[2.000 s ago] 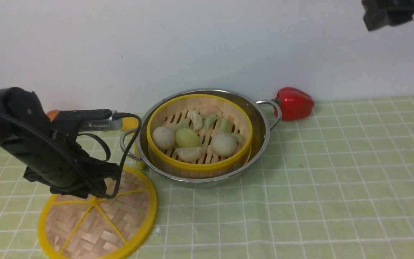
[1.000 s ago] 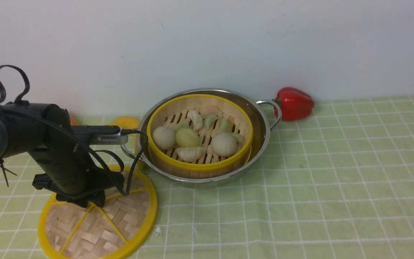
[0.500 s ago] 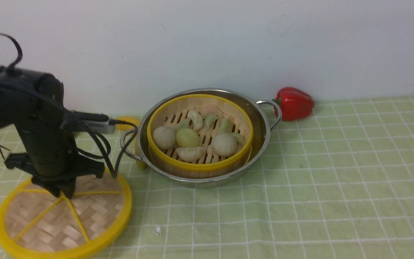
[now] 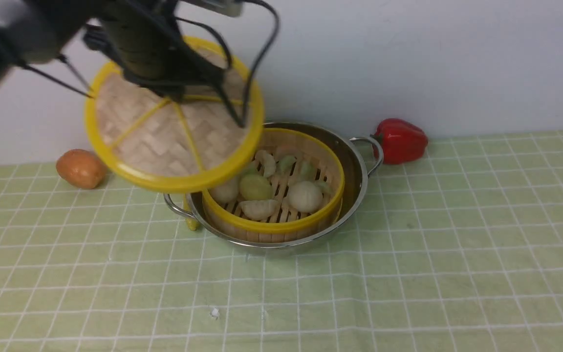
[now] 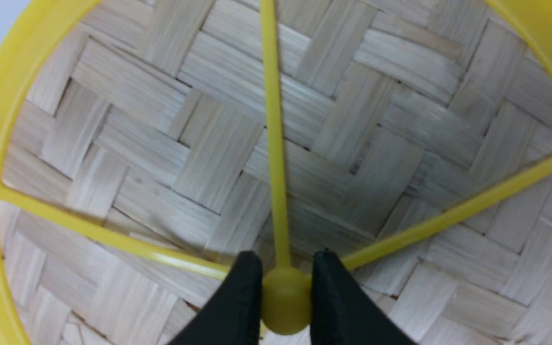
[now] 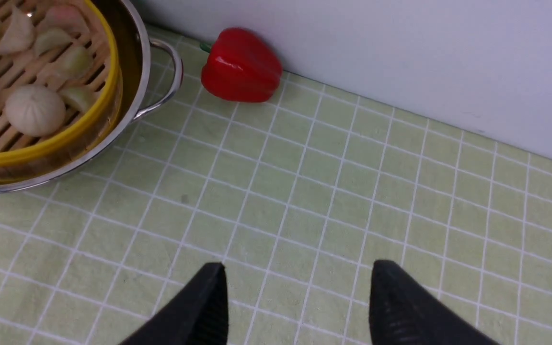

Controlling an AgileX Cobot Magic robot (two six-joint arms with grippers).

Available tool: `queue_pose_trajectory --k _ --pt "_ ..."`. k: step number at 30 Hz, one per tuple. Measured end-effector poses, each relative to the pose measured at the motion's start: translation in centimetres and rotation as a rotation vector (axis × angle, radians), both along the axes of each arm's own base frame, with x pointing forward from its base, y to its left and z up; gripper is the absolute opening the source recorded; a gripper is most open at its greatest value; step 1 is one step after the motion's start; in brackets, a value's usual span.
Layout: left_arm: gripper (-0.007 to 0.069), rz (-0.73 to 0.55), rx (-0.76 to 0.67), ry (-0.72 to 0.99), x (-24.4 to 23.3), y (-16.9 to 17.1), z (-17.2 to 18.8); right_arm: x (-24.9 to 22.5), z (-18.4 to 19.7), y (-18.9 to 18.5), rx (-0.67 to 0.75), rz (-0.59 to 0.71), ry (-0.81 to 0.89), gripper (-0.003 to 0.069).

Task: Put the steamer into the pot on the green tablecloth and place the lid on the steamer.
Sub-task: 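Place the yellow bamboo steamer lid onto the steamer in the pot with the left gripper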

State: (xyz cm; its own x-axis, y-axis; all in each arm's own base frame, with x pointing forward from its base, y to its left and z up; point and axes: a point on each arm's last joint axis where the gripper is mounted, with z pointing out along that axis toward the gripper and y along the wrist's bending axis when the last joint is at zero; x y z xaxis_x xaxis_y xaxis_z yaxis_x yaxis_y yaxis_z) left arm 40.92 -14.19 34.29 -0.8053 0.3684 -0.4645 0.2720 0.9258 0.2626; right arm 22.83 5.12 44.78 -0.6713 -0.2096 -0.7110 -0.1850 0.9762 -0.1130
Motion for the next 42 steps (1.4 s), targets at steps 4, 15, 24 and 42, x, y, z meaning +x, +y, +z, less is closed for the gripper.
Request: queue_pose_trajectory --k 4,15,24,42 --pt "0.0116 -0.082 0.003 0.047 1.5 -5.3 -3.8 -0.6 0.4 -0.2 0.005 0.0 -0.017 0.0405" --pt "0.0116 -0.108 0.005 0.079 3.3 -8.4 -7.4 -1.2 0.9 -0.3 0.01 0.0 -0.037 0.0405" --pt "0.0116 -0.104 0.005 0.074 3.4 -8.4 -7.5 -1.2 0.9 -0.3 0.01 0.0 -0.037 0.0406" --pt "0.0116 -0.101 -0.089 0.034 2.1 -8.2 -3.8 -1.2 0.9 -0.3 0.01 0.0 -0.037 0.0407"
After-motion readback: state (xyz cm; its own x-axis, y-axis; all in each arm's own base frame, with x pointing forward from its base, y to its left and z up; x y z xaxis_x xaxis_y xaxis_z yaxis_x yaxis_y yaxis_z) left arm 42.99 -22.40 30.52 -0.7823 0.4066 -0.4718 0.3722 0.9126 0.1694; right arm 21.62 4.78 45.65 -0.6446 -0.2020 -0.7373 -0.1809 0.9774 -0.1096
